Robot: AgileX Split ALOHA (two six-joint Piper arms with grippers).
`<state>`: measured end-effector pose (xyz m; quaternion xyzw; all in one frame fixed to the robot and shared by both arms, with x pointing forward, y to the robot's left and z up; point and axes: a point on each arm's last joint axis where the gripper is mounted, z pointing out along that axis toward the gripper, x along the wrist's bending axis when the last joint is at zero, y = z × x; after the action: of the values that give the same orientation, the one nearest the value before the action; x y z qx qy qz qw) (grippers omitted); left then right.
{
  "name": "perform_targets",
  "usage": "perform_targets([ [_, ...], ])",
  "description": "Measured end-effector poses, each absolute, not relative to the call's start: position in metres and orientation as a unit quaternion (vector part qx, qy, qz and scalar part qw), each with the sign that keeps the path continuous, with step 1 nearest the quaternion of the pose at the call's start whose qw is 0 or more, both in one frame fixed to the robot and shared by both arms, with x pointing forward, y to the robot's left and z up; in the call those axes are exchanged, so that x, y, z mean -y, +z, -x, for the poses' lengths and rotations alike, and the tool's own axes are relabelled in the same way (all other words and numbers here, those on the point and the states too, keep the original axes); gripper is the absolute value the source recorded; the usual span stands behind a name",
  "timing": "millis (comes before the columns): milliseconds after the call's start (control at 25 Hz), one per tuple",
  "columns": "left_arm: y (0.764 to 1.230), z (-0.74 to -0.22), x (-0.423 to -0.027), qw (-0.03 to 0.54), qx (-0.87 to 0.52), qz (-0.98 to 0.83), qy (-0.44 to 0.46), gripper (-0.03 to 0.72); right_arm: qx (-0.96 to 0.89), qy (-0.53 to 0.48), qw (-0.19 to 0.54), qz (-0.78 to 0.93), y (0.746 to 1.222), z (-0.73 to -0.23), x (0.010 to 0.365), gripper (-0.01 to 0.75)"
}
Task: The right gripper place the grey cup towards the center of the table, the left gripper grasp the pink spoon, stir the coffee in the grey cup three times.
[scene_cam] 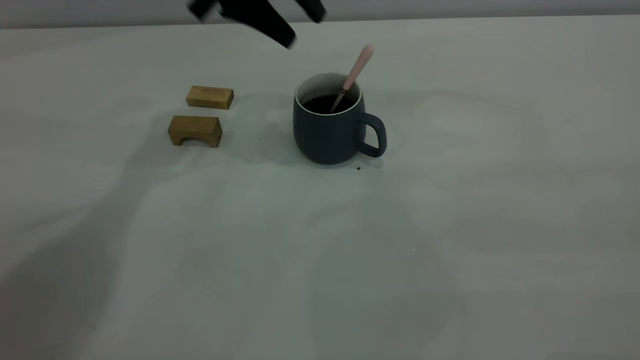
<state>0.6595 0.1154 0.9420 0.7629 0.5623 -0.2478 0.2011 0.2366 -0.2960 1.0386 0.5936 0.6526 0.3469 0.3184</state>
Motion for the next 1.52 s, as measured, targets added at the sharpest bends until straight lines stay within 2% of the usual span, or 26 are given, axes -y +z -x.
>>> perform_targets([
  [160,1.001,-0.636,-0.112,0.188,-0.449,-0.860,-0.156,0.406,-0.653,0.347,0.318,-0.594,1.039,-0.237,0.296,0.438],
  [360,1.097,-0.596,-0.114,0.238,-0.376,-0.895,-0.043,0.365,-0.653,0.347,0.318,-0.594,1.039,-0.237,0.296,0.438],
  [480,1.149,-0.565,-0.130,0.267,-0.373,-0.888,0.015,0.350,-0.653,0.347,0.318,-0.594,1.039,-0.237,0.296,0.438],
  [720,1.196,-0.493,-0.182,0.251,-0.460,-0.844,0.115,0.341,-0.653,0.347,0.318,-0.594,1.039,-0.237,0.296,0.438],
  [960,1.187,-0.407,-0.234,0.233,-0.534,-0.793,0.176,0.341,-0.653,0.347,0.318,-0.594,1.039,-0.237,0.296,0.438],
  [1040,1.179,-0.374,-0.251,0.247,-0.536,-0.783,0.200,0.341,-0.653,0.347,0.318,-0.594,1.039,-0.237,0.296,0.438],
  [1200,1.143,-0.324,-0.277,0.264,-0.543,-0.763,0.231,0.341,-0.653,0.347,0.318,-0.594,1.039,-0.237,0.296,0.438],
  [1520,1.057,-0.266,-0.303,0.251,-0.641,-0.680,0.253,0.341,-0.653,0.347,0.318,-0.594,1.039,-0.237,0.296,0.438],
])
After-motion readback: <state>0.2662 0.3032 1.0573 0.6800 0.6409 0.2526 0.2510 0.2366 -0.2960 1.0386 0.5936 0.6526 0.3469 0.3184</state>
